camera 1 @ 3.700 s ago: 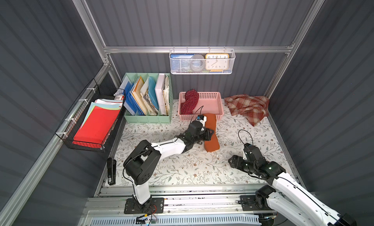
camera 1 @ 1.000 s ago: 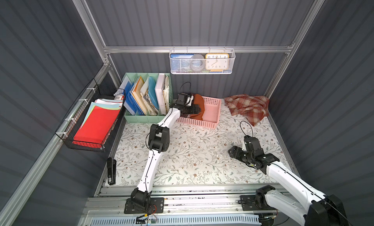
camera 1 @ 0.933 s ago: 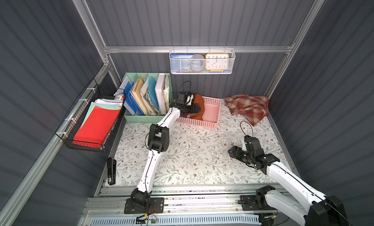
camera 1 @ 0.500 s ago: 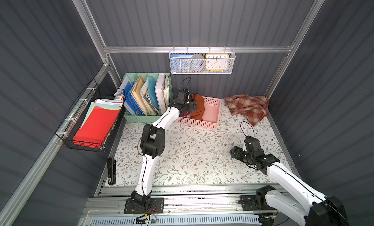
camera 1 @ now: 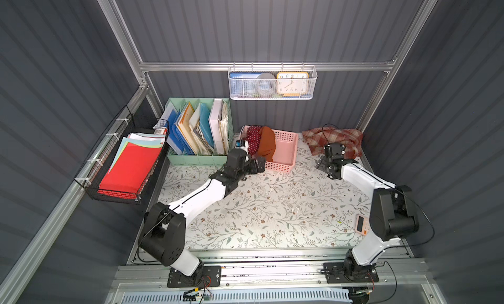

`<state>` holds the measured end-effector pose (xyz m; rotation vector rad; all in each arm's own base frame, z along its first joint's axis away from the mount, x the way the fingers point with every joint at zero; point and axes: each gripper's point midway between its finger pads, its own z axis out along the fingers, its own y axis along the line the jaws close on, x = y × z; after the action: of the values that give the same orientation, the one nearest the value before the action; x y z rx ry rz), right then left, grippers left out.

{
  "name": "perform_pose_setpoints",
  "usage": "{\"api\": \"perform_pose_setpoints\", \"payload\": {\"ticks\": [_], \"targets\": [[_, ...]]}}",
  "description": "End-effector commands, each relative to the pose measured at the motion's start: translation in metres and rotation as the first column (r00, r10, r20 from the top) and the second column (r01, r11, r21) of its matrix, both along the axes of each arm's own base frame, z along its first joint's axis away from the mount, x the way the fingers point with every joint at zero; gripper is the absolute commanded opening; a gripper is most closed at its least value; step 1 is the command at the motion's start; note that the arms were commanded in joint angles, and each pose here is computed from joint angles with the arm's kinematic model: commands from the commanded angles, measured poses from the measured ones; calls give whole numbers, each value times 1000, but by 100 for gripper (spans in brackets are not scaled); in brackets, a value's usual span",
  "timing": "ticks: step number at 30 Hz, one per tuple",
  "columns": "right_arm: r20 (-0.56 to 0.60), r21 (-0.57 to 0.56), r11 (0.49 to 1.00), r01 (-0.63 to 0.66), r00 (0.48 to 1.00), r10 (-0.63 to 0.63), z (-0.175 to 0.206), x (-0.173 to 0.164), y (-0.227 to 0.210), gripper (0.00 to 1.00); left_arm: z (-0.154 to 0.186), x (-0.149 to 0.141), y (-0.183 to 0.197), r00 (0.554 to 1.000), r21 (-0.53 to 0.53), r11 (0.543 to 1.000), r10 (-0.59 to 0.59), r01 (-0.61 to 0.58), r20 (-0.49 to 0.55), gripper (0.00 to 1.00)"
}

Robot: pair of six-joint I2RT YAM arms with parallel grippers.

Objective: Roll up the skirts
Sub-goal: Place the skirt in the basket, then move the skirt to the center of the board.

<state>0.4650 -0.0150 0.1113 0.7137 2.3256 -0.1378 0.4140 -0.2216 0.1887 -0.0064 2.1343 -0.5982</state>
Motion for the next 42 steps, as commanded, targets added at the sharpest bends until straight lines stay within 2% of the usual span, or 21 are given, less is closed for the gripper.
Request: {"api": "perform_pose_setpoints", "payload": {"ticks": [1, 4, 6, 8, 11, 13, 16, 18, 20, 21, 24, 26, 30, 33, 36, 40, 42], "targets": [[6, -17, 1000, 4, 1000, -4, 0, 41, -19, 83, -4, -18, 15, 999, -36, 999, 39, -40, -22, 100], [-20, -47, 999, -23, 1000, 22, -14, 79, -27, 83, -8, -28, 25, 998, -18, 998, 56, -56, -16, 100], [-52, -65, 998, 6, 999, -10, -28, 97, -39, 82, -11, -29, 28, 998, -2, 998, 59, -60, -21, 100], [-102, -7, 1000, -15, 995, 14, -35, 107, -40, 79, -15, -29, 27, 998, 9, 999, 52, -51, -28, 100], [-128, -30, 1000, -4, 992, 0, -39, 116, -46, 76, -19, -29, 25, 999, 11, 999, 41, -41, -36, 100], [-156, -7, 1000, -19, 988, 17, -49, 115, -42, 76, -18, -28, 23, 999, 7, 1000, 30, -29, -33, 100], [-210, 85, 996, -37, 976, 54, -66, 116, -35, 72, -19, -26, 20, 999, 9, 1000, 21, -20, -35, 100], [-216, 157, 987, -34, 974, 68, -75, 117, -31, 60, -18, -24, 17, 999, 5, 1000, 13, -13, -38, 100], [-203, 238, 971, -40, 975, 90, -78, 119, -28, 33, -16, -22, 14, 999, -3, 1000, 2, -2, -41, 100], [-198, 270, 962, -45, 975, 101, -78, 119, -25, 23, -14, -22, 13, 999, -5, 1000, -2, 1, -40, 100], [-175, 311, 947, -84, 974, 144, -73, 118, -15, 8, -11, -22, 12, 999, -8, 1000, -9, 8, -36, 100], [-131, 357, 924, -134, 973, 191, -63, 119, -3, 3, -9, -23, 12, 999, -7, 1000, -8, 7, -34, 100], [-69, 356, 916, -182, 973, 221, -29, 98, 12, 0, -8, -27, 14, 999, -14, 1000, -2, 1, -41, 100], [5, 328, 924, -194, 979, 204, 2, 73, 21, 0, -5, -30, 15, 999, -31, 1000, 0, -1, -42, 100], [59, 338, 912, -234, 972, 227, 28, 43, 44, 0, -1, -34, 14, 999, -61, 998, -6, 3, -41, 100], [28, 270, 938, -217, 976, 218, 47, -14, 71, 0, 1, -40, 13, 999, -96, 995, -16, 11, -48, 100], [49, 240, 943, -231, 973, 226, 55, -47, 83, 0, 2, -43, 14, 999, -95, 995, -14, 9, -50, 100]]}}
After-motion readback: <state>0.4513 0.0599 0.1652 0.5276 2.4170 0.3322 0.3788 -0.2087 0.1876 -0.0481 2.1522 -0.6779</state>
